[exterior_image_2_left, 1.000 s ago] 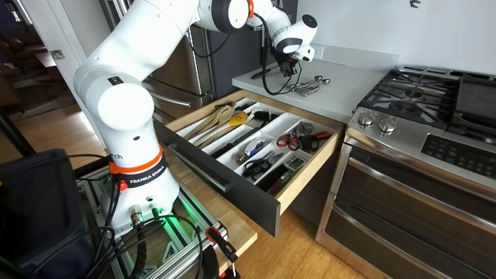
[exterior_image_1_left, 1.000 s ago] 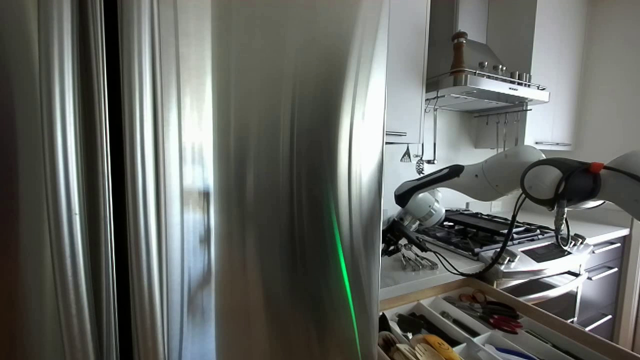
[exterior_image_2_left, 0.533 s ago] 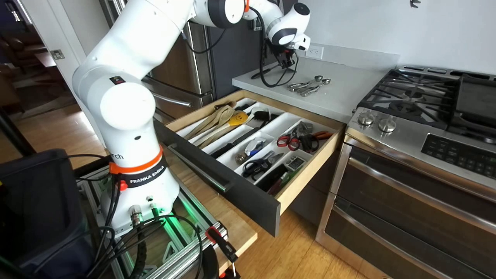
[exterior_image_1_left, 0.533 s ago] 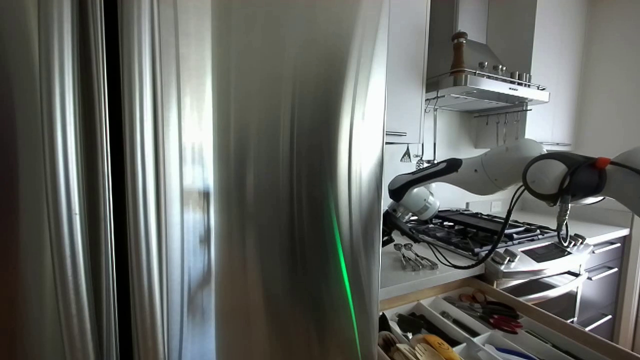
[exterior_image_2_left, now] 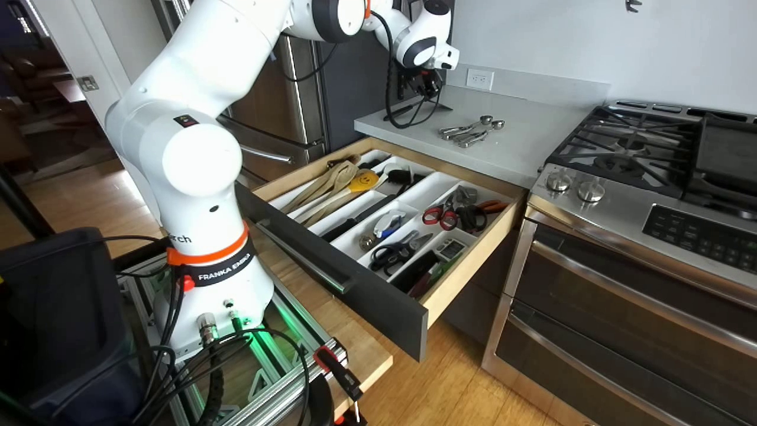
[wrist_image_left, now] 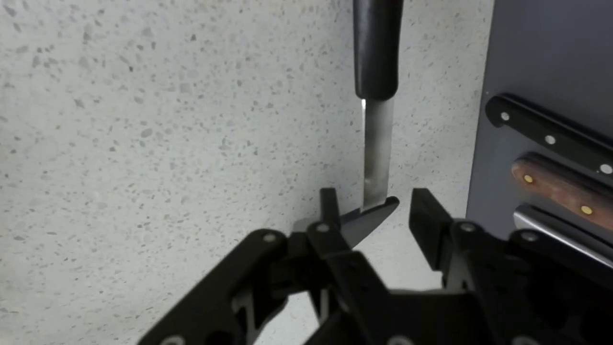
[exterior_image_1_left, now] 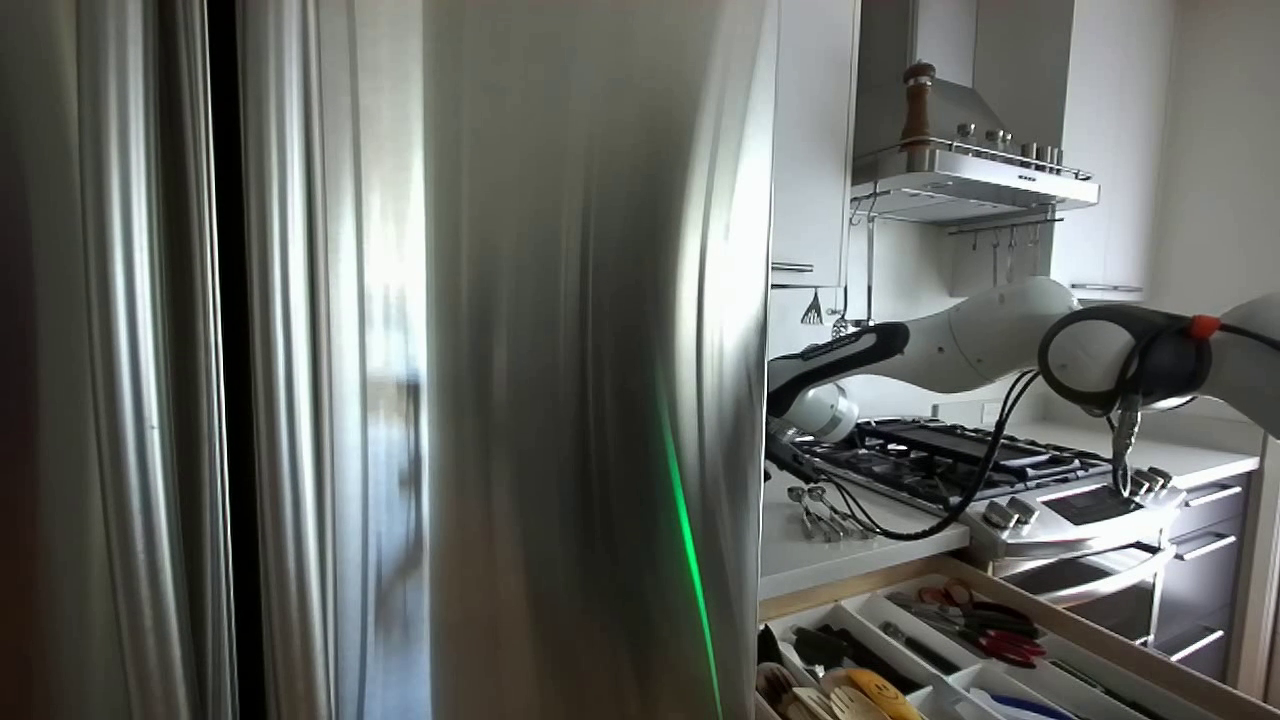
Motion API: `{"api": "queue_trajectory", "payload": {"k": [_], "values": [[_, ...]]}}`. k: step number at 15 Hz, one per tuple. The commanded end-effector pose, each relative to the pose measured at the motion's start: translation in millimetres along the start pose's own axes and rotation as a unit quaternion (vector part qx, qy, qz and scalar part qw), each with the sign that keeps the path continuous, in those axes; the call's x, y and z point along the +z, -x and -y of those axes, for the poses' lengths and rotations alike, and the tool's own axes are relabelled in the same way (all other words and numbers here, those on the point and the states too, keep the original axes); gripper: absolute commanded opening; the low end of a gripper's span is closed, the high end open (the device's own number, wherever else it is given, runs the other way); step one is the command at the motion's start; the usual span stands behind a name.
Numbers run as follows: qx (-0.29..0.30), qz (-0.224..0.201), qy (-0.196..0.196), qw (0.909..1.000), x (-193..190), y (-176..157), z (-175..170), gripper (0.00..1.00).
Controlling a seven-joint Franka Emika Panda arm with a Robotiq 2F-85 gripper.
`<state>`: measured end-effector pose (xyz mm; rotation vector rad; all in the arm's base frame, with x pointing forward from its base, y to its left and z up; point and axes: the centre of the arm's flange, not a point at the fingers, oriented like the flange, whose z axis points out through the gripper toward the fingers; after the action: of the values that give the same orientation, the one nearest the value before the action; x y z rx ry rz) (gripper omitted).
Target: Move the metal and black object from the drawer to the counter
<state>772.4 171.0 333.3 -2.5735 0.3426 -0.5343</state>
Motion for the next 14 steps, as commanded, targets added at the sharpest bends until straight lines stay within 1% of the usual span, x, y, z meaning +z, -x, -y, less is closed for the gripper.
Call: {"api": "queue_trajectory", "payload": {"k": [1, 4, 5, 6, 7, 8, 9, 10, 12, 13, 14], "values": [[0.004, -0.023, 0.035, 0.9991, 14.9, -0.3, 18.6, 0.44], [0.011, -0.03, 0.059, 0.9977, 23.0, 1.6, 23.7, 0.42], [0.015, -0.033, 0.068, 0.997, 25.8, 1.8, 24.2, 0.39], [0.019, -0.034, 0.074, 0.9965, 28.9, 1.8, 24.3, 0.4], [0.025, -0.034, 0.075, 0.9963, 31.8, 1.8, 23.8, 0.38], [0.03, -0.037, 0.078, 0.9958, 35.0, 1.8, 24.0, 0.4], [0.033, -0.04, 0.075, 0.9958, 37.7, 1.2, 24.6, 0.41], [0.036, -0.041, 0.066, 0.9963, 40.4, 1.4, 25.7, 0.49], [0.037, -0.042, 0.056, 0.9969, 44.7, 1.7, 28.4, 0.47], [0.037, -0.041, 0.054, 0.9971, 47.3, 2.1, 30.1, 0.5], [0.036, -0.04, 0.052, 0.9972, 49.6, 2.0, 31.8, 0.47]]}}
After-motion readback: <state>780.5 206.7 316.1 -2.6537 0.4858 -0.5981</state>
